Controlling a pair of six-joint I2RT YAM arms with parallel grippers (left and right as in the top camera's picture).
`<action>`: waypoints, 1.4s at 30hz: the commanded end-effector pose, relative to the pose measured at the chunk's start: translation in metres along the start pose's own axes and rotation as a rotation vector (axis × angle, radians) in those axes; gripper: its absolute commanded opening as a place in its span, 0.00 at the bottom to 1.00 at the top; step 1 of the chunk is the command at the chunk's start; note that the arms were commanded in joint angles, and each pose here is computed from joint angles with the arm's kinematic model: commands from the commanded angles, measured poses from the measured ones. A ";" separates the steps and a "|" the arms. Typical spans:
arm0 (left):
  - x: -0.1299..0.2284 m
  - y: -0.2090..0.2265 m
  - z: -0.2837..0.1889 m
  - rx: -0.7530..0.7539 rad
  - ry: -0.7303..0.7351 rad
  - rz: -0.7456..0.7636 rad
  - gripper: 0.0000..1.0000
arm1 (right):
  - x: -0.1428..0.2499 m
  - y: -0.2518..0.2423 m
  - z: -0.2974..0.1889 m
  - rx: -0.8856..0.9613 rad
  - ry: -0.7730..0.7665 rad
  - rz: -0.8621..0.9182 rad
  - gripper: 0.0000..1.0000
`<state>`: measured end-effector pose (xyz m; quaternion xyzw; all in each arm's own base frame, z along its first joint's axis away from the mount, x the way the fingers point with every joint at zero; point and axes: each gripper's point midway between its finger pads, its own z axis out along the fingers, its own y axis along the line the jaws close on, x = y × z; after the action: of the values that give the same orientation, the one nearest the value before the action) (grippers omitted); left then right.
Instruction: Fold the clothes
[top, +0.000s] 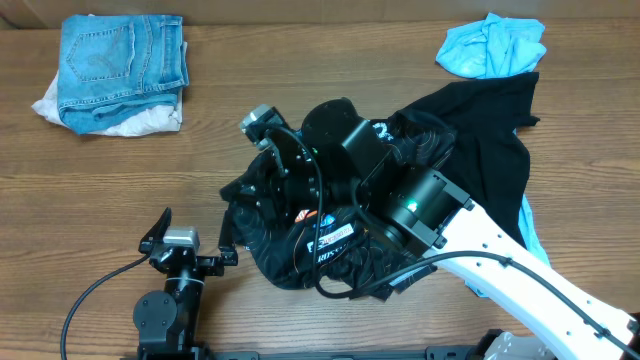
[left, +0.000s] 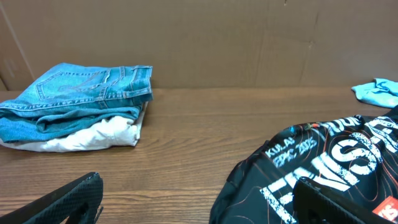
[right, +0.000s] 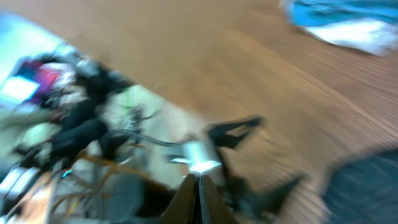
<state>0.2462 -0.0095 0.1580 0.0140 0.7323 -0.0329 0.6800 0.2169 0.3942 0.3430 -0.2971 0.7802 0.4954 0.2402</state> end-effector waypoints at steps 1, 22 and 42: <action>0.000 0.000 0.000 0.000 -0.006 0.012 1.00 | -0.033 -0.075 -0.046 0.360 -0.157 0.079 0.04; 0.000 0.000 0.000 0.000 -0.006 0.012 1.00 | 0.072 -0.400 -0.187 1.106 -0.023 0.818 0.57; 0.000 0.000 0.000 0.000 -0.006 0.012 1.00 | 0.107 -0.457 -0.226 1.276 0.058 0.810 0.57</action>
<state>0.2462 -0.0096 0.1581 0.0141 0.7322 -0.0330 0.6801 0.4364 0.0258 0.0690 0.2242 0.9660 0.0275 0.1257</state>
